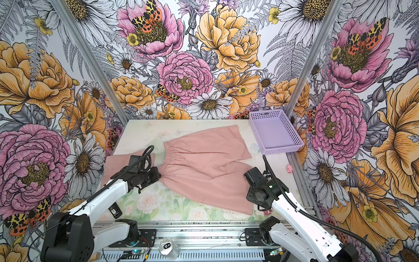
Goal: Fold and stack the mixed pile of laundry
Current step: 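Grasp the waistband with the left gripper while the right grasps the near leg hem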
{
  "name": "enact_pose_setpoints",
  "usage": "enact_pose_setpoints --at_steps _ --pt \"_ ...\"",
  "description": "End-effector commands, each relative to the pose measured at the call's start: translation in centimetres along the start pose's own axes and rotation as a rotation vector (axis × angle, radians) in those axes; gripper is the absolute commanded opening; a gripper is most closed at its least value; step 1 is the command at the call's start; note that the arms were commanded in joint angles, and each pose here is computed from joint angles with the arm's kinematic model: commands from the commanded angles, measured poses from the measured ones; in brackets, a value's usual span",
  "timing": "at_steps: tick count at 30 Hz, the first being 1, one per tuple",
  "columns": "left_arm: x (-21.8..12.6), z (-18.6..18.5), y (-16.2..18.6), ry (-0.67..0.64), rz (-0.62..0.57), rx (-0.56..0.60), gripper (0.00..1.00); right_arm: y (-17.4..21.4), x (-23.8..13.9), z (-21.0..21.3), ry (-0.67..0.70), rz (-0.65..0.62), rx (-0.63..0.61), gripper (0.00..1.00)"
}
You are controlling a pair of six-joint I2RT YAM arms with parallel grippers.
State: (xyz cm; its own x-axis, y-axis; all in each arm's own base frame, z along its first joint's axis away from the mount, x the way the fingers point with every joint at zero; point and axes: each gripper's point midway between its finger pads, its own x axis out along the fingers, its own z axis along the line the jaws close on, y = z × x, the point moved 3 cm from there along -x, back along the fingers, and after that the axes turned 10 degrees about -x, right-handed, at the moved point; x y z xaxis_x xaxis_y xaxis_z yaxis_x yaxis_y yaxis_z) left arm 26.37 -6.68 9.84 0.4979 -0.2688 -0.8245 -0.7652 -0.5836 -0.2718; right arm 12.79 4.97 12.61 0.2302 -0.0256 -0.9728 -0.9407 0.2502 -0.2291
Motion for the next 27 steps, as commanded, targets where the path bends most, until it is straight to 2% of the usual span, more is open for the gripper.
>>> enact_pose_setpoints --at_steps 1,10,20,24,27 --pt "-0.2 0.6 -0.1 -0.026 -0.02 -0.01 0.0 1.5 1.4 1.3 -0.071 0.048 0.033 0.43" --pt "-0.4 1.0 -0.7 -0.057 -0.035 -0.003 0.0 4.7 4.6 2.2 -0.03 0.116 0.037 0.41" --pt "-0.4 1.4 -1.4 -0.066 -0.042 -0.015 0.0 5.2 6.7 2.4 -0.001 0.113 0.065 0.38" --pt "-0.2 1.6 -1.3 -0.07 -0.034 -0.018 0.0 5.9 7.6 2.9 -0.006 0.134 0.044 0.27" --pt "-0.3 1.5 -1.3 -0.066 -0.03 -0.019 0.0 5.9 7.4 3.0 -0.01 0.132 0.041 0.03"
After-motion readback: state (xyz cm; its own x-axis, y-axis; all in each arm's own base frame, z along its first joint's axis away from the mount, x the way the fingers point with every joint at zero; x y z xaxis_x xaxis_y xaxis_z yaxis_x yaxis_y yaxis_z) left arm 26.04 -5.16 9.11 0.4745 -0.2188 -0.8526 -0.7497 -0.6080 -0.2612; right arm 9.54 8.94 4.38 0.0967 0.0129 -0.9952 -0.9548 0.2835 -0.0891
